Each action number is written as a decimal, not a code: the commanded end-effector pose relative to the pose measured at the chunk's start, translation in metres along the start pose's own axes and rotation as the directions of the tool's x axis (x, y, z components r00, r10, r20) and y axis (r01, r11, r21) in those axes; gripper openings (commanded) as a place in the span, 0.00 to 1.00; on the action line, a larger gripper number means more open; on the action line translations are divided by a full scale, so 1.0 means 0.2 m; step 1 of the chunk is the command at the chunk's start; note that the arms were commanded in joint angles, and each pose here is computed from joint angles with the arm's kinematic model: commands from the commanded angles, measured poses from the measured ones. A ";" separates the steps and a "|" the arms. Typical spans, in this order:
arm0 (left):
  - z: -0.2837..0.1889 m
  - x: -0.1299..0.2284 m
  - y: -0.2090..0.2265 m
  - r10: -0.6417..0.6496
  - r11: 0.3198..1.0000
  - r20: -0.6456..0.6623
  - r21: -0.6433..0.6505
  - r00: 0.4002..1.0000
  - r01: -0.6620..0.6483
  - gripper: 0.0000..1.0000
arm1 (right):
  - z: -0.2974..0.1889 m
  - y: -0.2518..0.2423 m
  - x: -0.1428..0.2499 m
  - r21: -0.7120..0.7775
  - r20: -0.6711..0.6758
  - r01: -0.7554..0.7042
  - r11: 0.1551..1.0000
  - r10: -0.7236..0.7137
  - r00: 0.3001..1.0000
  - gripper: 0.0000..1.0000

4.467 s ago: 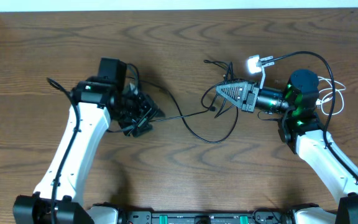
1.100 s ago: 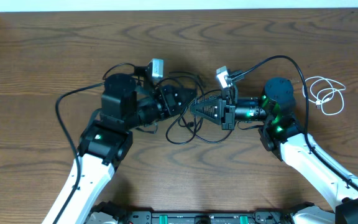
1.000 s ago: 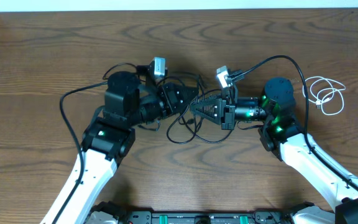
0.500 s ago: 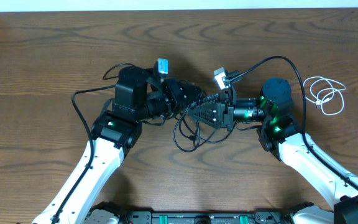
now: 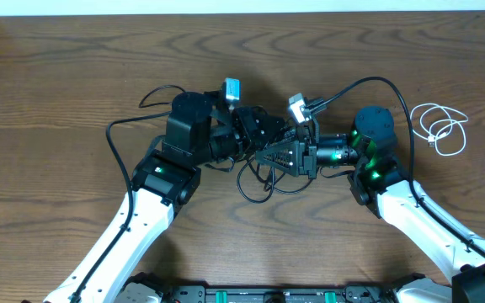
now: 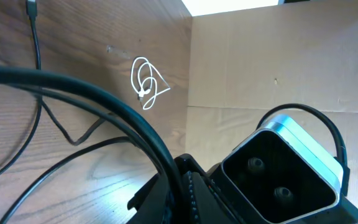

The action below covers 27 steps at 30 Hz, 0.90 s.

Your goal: Untangle cables

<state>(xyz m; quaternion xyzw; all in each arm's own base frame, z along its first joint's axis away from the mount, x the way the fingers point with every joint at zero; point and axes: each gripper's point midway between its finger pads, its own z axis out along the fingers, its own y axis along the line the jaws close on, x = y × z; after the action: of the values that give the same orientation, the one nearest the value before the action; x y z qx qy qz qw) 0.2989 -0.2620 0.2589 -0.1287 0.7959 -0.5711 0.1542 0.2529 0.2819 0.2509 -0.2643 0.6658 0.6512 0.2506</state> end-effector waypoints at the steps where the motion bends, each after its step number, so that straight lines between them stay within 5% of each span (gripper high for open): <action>1: 0.04 0.14 -0.05 0.005 1.000 -0.112 0.024 0.994 -0.002 0.08 | 0.01 -0.01 -0.06 0.035 0.050 0.028 0.999 -0.030 0.998 0.31; 4: 0.04 0.16 -0.05 0.007 1.000 -0.120 0.025 0.993 -0.004 0.08 | 0.01 -0.01 -0.07 0.037 0.052 0.028 0.999 -0.030 0.998 0.27; 10: 0.04 0.16 -0.05 0.015 1.000 -0.121 0.024 0.992 -0.012 0.07 | -0.01 -0.02 -0.08 0.044 0.059 0.027 0.999 -0.030 0.998 0.01; 19: 0.05 0.15 -0.05 0.043 0.999 -0.107 0.023 0.993 -0.041 0.08 | -0.03 -0.02 -0.07 0.031 0.047 0.028 0.999 -0.029 0.998 0.01; 24: 0.02 0.03 -0.02 0.115 0.993 -0.021 0.001 0.993 -0.115 0.53 | -0.06 -0.01 -0.07 0.017 0.035 0.029 0.999 -0.030 0.999 0.01; 27: -0.03 -0.06 0.03 0.087 0.996 0.025 -0.026 0.996 -0.086 0.67 | -0.10 -0.02 -0.08 0.013 0.033 0.029 1.000 -0.029 0.999 0.01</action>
<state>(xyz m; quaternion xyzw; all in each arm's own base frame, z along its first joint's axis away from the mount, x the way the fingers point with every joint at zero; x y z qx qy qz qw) 0.3015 -0.2615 0.2663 -0.0982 0.7986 -0.5645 0.1843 0.2565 0.2694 0.2447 -0.2555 0.6702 0.6547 0.2386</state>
